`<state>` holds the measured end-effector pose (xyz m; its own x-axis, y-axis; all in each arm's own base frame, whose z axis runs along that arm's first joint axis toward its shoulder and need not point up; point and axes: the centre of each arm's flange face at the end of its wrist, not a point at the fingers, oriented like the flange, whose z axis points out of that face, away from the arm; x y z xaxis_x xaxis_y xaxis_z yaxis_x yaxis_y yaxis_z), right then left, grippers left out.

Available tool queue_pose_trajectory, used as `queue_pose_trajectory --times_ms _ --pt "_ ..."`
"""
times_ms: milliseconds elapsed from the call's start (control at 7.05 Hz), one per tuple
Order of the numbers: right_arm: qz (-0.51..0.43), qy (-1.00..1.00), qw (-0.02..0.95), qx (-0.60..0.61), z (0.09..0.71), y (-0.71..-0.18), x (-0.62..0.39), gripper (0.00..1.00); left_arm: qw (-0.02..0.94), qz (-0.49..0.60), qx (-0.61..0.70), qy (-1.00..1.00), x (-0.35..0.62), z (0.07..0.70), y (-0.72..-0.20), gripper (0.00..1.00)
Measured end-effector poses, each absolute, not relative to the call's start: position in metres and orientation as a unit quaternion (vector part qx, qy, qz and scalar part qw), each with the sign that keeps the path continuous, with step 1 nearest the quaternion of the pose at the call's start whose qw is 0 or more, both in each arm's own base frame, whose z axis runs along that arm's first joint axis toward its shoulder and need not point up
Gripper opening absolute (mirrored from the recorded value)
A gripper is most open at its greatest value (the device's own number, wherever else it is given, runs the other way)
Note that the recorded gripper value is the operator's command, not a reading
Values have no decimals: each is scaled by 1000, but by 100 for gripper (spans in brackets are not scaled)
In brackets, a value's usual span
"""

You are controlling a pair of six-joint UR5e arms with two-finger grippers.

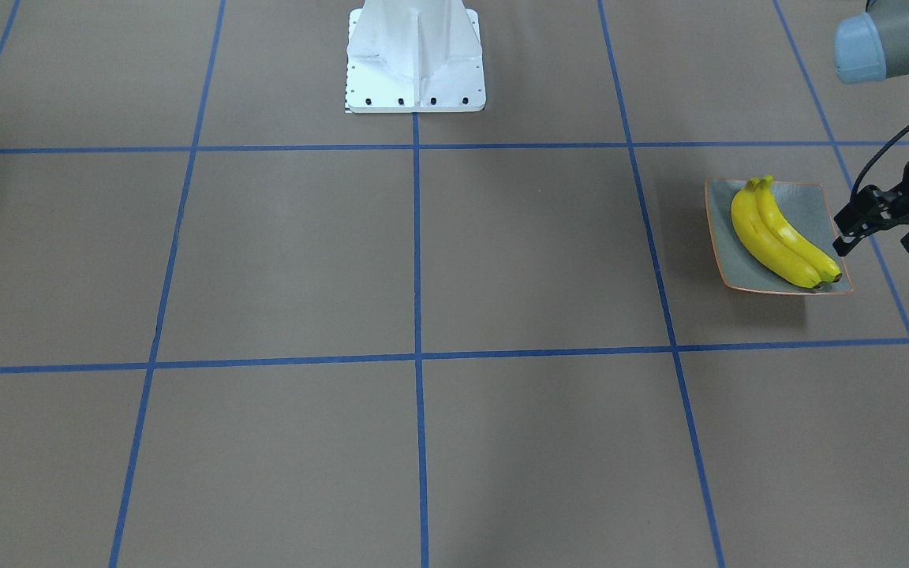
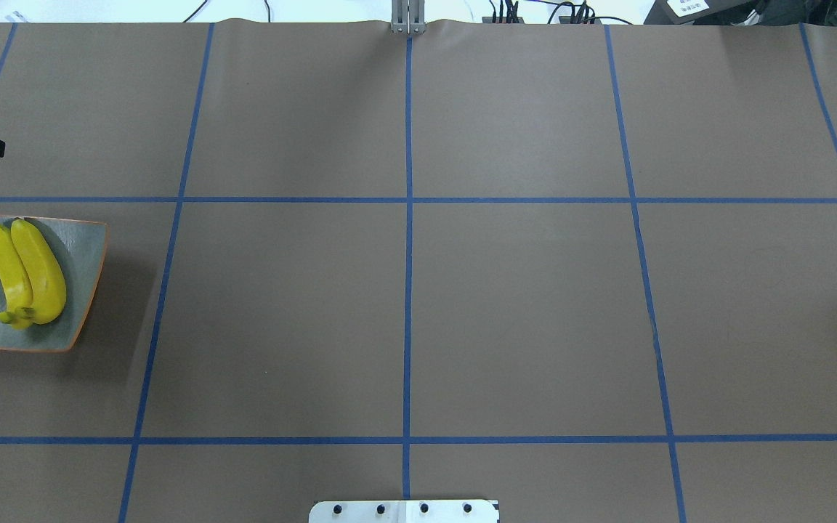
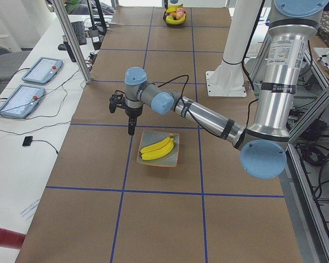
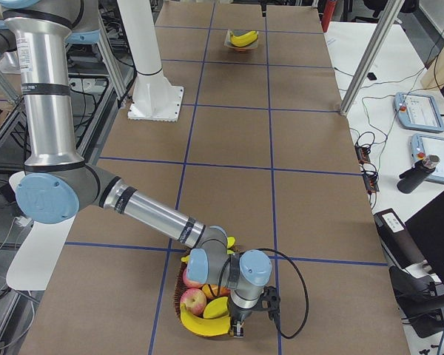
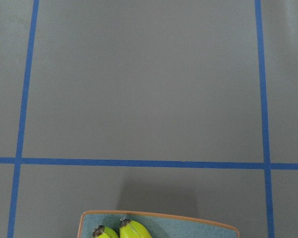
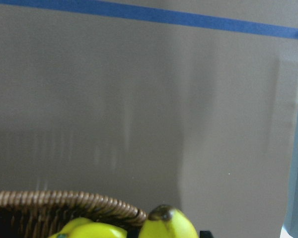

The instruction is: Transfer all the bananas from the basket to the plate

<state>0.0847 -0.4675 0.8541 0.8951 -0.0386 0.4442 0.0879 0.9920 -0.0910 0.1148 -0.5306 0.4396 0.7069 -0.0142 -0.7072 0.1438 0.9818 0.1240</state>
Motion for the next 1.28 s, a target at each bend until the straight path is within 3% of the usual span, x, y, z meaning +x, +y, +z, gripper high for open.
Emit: queue_pose_trajectory --times_ms 852,1277 --pt "-80 -206 975 -10 807 -480 106 0 919 -42 86 382 115 438 -529 100" --pt "-67 -244 968 6 701 -526 121 0 919 -43 82 383 114 440 -528 100"
